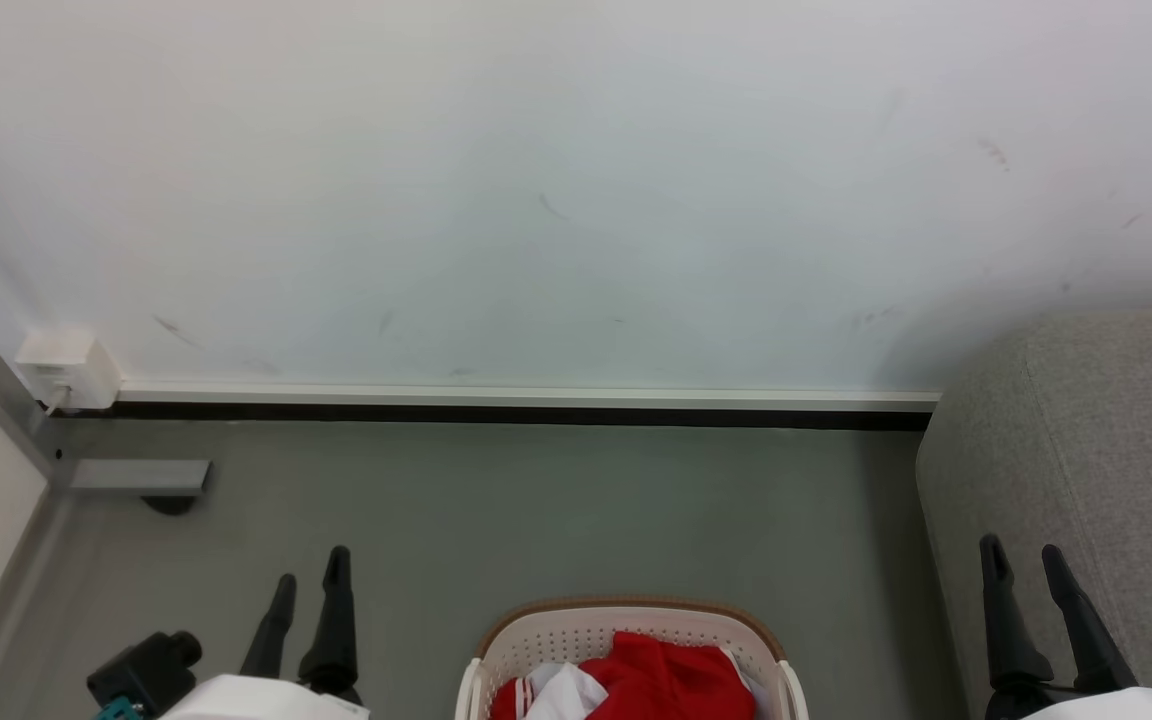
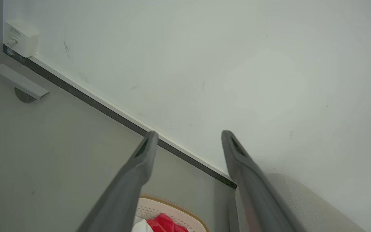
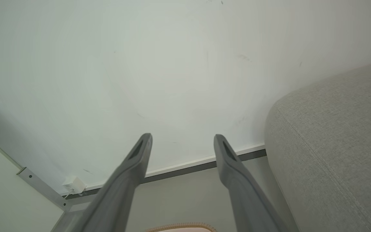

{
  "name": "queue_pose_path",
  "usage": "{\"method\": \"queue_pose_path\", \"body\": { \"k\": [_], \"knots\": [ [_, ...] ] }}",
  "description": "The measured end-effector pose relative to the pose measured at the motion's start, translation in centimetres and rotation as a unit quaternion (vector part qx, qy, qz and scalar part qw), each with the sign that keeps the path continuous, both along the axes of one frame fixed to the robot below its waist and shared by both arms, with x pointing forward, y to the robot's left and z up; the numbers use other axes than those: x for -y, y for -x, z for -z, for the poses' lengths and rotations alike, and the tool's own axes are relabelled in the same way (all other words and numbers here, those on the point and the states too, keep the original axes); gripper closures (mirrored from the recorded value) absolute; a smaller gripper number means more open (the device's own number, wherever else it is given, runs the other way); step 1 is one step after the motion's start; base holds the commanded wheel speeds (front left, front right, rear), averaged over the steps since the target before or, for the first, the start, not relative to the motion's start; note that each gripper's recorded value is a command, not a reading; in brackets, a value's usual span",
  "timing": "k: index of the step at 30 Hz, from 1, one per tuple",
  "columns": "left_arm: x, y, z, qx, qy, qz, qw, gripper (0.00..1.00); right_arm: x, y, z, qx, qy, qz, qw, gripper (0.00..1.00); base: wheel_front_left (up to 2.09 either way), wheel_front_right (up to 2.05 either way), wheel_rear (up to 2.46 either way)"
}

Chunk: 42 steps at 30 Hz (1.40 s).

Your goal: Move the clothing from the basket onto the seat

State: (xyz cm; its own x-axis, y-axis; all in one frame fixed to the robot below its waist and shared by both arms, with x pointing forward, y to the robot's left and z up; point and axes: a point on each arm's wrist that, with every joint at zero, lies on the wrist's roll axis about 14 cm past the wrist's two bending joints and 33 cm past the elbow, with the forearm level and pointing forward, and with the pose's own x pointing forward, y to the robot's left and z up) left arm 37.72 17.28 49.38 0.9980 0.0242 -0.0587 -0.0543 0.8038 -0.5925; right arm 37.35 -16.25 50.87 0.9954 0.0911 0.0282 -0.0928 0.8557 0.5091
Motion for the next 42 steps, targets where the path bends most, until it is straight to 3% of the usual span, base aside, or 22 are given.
{"method": "queue_pose_path", "body": {
  "k": [19,42],
  "knots": [
    [-0.1,0.5,0.2,0.008,-0.133,0.006,0.991,0.00,0.2,0.3,0.4,0.014,0.107,0.000,0.994,0.00,0.00,0.00,0.00],
    [-0.7,0.7,-0.4,0.029,-0.254,0.003,0.967,0.00,1.7,0.6,1.0,0.017,0.160,0.028,0.987,0.00,0.00,0.00,0.00]
  ]
}}
